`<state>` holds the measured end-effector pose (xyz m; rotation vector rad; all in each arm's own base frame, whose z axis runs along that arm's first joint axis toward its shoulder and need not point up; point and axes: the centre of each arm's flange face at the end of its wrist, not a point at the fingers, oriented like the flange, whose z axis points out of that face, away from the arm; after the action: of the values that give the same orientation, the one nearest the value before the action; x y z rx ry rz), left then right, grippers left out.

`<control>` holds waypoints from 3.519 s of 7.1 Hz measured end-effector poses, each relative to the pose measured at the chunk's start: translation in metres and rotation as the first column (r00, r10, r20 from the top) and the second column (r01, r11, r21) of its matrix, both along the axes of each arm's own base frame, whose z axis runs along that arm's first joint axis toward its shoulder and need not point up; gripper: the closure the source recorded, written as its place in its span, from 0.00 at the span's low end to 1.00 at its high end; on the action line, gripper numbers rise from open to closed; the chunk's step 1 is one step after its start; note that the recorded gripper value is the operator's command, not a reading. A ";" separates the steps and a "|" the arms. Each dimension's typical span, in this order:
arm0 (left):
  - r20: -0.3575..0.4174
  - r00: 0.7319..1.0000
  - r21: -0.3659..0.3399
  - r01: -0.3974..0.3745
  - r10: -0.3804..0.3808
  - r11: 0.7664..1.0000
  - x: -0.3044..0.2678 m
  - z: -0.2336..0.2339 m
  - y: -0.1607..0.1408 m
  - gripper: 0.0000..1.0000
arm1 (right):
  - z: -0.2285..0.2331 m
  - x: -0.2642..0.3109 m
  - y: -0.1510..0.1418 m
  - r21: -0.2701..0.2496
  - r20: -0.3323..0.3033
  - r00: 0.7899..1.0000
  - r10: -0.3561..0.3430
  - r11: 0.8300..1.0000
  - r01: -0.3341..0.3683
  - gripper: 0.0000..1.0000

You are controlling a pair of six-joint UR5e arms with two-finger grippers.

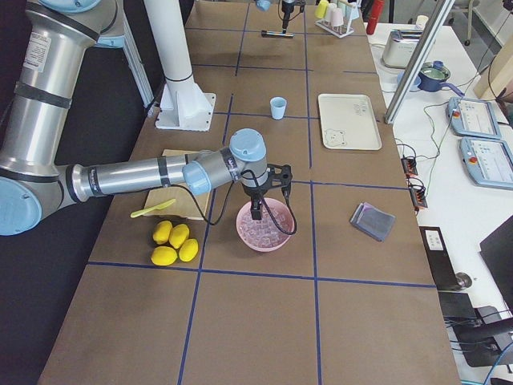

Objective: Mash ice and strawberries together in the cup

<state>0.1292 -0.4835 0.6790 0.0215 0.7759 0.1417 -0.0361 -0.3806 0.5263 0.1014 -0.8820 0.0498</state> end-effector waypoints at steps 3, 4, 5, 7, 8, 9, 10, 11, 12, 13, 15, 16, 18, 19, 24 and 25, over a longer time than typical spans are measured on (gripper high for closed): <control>0.014 1.000 -0.053 0.026 -0.026 0.998 0.000 0.017 0.001 0.06 | -0.001 0.000 0.000 0.003 0.002 1.000 0.000 1.000 0.000 0.01; 0.018 0.999 -0.063 0.029 -0.028 0.998 0.002 0.021 0.000 0.06 | -0.002 0.000 0.000 0.004 0.003 1.000 0.000 1.000 0.000 0.01; 0.021 0.999 -0.069 0.028 -0.027 0.997 0.004 0.025 -0.003 0.06 | -0.002 0.000 0.000 0.004 0.003 1.000 0.001 1.000 -0.001 0.01; 0.023 0.999 -0.075 0.027 -0.025 0.997 0.008 0.029 -0.011 0.06 | -0.002 0.000 0.000 0.003 0.004 1.000 0.001 1.000 -0.001 0.01; 0.022 0.999 -0.073 0.026 -0.025 0.997 0.010 0.035 -0.013 0.12 | -0.002 0.000 0.000 0.002 0.004 1.000 0.002 1.000 -0.002 0.01; 0.020 1.000 -0.069 0.026 -0.024 0.997 0.010 0.041 -0.014 0.23 | -0.002 0.000 0.000 0.002 0.004 1.000 0.002 1.000 -0.002 0.01; 0.018 1.000 -0.067 0.026 -0.025 0.997 0.011 0.044 -0.016 0.55 | -0.002 0.000 0.000 0.002 0.003 1.000 0.002 1.000 -0.002 0.01; 0.017 0.999 -0.071 0.032 -0.031 0.997 0.011 0.045 -0.017 0.93 | -0.002 0.000 0.000 0.002 0.003 1.000 0.003 1.000 -0.003 0.01; 0.014 0.999 -0.079 0.047 -0.046 0.996 0.013 0.041 -0.019 1.00 | -0.002 0.000 0.000 0.001 0.003 1.000 0.003 1.000 -0.003 0.01; 0.007 0.998 -0.082 0.060 -0.059 0.995 0.014 0.035 -0.022 1.00 | -0.002 0.000 0.000 0.001 0.003 1.000 0.003 1.000 -0.003 0.01; -0.017 0.998 -0.054 0.066 -0.067 0.996 0.016 0.024 -0.026 1.00 | -0.001 0.000 0.000 0.000 0.003 1.000 0.003 1.000 -0.003 0.01; -0.054 0.997 -0.011 0.063 -0.063 0.998 0.021 -0.003 -0.032 1.00 | -0.001 0.000 -0.001 0.000 0.003 1.000 0.003 1.000 -0.003 0.01; -0.172 0.985 0.125 0.028 -0.007 0.992 0.060 -0.112 -0.041 1.00 | -0.002 0.000 0.000 0.003 0.004 1.000 0.002 1.000 -0.002 0.01; -0.240 0.970 0.178 0.010 0.034 0.984 0.099 -0.180 -0.044 1.00 | -0.003 0.000 -0.001 0.004 0.004 1.000 0.002 1.000 -0.002 0.01; -0.515 0.837 0.529 0.141 0.185 0.837 0.273 -0.492 0.017 0.99 | -0.004 -0.002 -0.004 0.009 0.006 1.000 0.001 1.000 -0.001 0.01; -0.588 0.796 0.593 0.303 0.145 0.746 0.270 -0.514 0.023 0.99 | -0.005 -0.002 -0.005 0.011 0.007 1.000 0.001 1.000 -0.001 0.01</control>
<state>0.3988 -0.4609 0.1651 0.8370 1.3402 0.3342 -0.0381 -0.3858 0.5215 0.1121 -0.8893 0.0464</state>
